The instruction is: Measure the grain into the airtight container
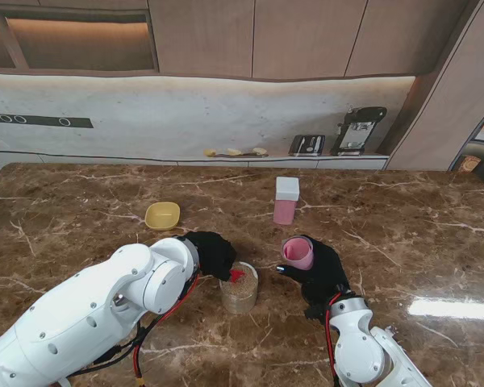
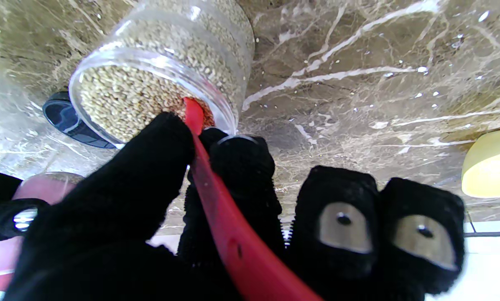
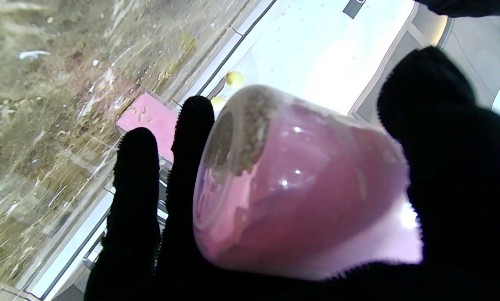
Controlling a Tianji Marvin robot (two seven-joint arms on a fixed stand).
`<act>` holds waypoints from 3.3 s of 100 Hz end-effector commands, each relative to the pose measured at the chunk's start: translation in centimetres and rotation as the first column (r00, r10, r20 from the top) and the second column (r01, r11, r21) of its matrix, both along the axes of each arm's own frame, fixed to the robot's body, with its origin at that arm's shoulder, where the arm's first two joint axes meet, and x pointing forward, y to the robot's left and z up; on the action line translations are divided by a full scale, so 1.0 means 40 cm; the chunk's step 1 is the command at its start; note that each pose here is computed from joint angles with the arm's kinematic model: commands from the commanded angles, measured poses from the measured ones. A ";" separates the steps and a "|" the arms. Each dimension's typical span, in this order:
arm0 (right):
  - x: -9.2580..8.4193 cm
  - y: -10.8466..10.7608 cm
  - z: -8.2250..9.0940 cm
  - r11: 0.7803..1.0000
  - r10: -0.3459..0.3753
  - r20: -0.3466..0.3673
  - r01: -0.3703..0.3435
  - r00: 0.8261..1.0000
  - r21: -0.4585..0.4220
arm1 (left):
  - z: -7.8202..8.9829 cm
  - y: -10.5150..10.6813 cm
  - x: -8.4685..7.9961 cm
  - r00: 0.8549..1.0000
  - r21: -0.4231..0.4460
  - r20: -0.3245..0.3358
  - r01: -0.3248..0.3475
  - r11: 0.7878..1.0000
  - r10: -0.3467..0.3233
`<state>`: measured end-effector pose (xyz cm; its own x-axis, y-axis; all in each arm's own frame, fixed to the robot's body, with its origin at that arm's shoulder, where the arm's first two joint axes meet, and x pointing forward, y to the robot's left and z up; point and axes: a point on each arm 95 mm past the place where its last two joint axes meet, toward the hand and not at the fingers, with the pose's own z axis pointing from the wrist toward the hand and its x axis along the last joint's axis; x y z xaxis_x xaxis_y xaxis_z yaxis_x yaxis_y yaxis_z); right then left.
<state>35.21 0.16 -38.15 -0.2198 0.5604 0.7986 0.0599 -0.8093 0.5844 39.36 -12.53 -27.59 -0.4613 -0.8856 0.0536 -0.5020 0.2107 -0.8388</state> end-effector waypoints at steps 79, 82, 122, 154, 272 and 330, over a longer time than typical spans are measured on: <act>-0.007 0.012 -0.017 1.000 0.016 -0.040 -0.016 0.999 -0.005 | -0.056 0.016 -0.004 0.965 -0.154 -0.220 -0.178 0.972 0.142; -0.007 0.012 -0.017 1.000 0.016 -0.040 -0.016 0.999 -0.005 | -0.057 0.016 -0.003 0.964 -0.159 -0.224 -0.183 0.970 0.145; -0.007 0.012 -0.019 1.000 0.019 -0.043 -0.020 0.999 -0.005 | -0.084 0.019 -0.006 0.932 -0.200 -0.309 -0.260 0.945 0.191; -0.006 0.013 -0.019 1.000 0.017 -0.045 -0.017 0.999 -0.004 | -0.087 0.025 -0.009 0.903 -0.241 -0.372 -0.316 0.918 0.214; -0.005 0.012 -0.023 1.000 0.017 -0.046 -0.017 0.999 -0.003 | -0.080 0.067 -0.026 0.863 -0.306 -0.447 -0.394 0.867 0.235; -0.004 0.014 -0.024 1.000 0.019 -0.048 -0.019 0.999 -0.005 | -0.083 0.089 -0.035 0.838 -0.346 -0.476 -0.457 0.820 0.266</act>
<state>35.33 0.61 -38.58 -0.2071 0.5625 0.8004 0.0848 -0.8048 0.5875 38.23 -9.00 -30.52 0.0208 -0.8231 0.5675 -0.7627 -0.3800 -0.5234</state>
